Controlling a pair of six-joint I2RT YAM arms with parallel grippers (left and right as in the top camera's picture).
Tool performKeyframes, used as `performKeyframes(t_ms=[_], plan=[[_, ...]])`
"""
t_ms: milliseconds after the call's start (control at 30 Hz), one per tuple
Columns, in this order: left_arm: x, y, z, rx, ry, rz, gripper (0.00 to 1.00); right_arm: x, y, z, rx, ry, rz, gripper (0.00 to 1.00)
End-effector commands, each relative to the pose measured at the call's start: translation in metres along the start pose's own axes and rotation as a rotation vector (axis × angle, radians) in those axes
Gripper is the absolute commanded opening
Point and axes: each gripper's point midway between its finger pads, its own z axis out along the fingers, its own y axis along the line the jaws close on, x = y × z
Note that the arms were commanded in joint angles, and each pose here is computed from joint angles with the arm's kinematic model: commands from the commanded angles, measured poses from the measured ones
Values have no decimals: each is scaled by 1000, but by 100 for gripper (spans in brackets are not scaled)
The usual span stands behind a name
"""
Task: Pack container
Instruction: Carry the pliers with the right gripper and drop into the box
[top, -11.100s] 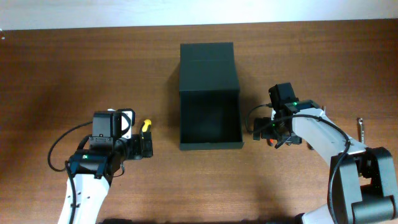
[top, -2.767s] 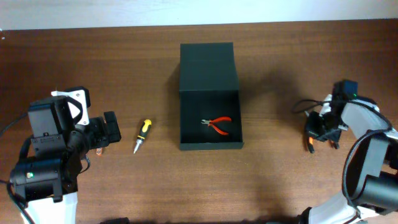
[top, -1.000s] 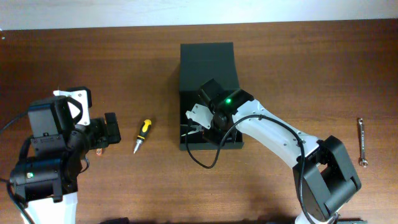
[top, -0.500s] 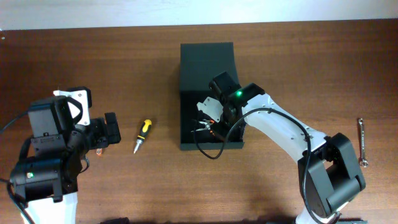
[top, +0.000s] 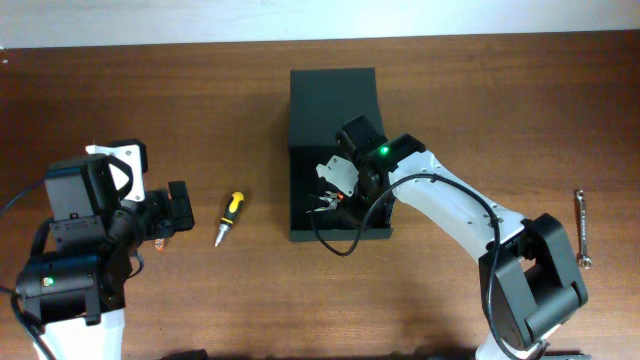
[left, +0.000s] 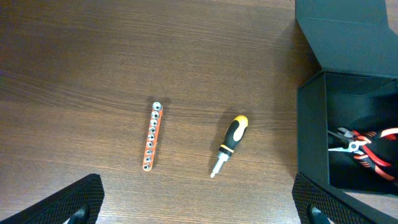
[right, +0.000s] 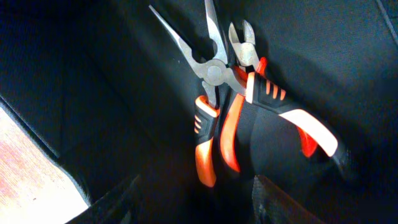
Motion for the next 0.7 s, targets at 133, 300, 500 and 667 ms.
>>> performKeyframes(t_ms=[133, 300, 500, 667], plan=[[-5, 2, -4, -6, -17, 13, 99, -2, 2, 0, -14, -8, 6, 59], [-2, 2, -4, -6, -3, 13, 99, 0, 3, 0, -17, -2, 7, 63], [0, 2, -4, -6, 5, 13, 99, 1, 3, 0, -19, 1, 8, 90], [0, 2, -4, -6, 4, 13, 99, -1, 1, -2, -9, -2, 7, 99]])
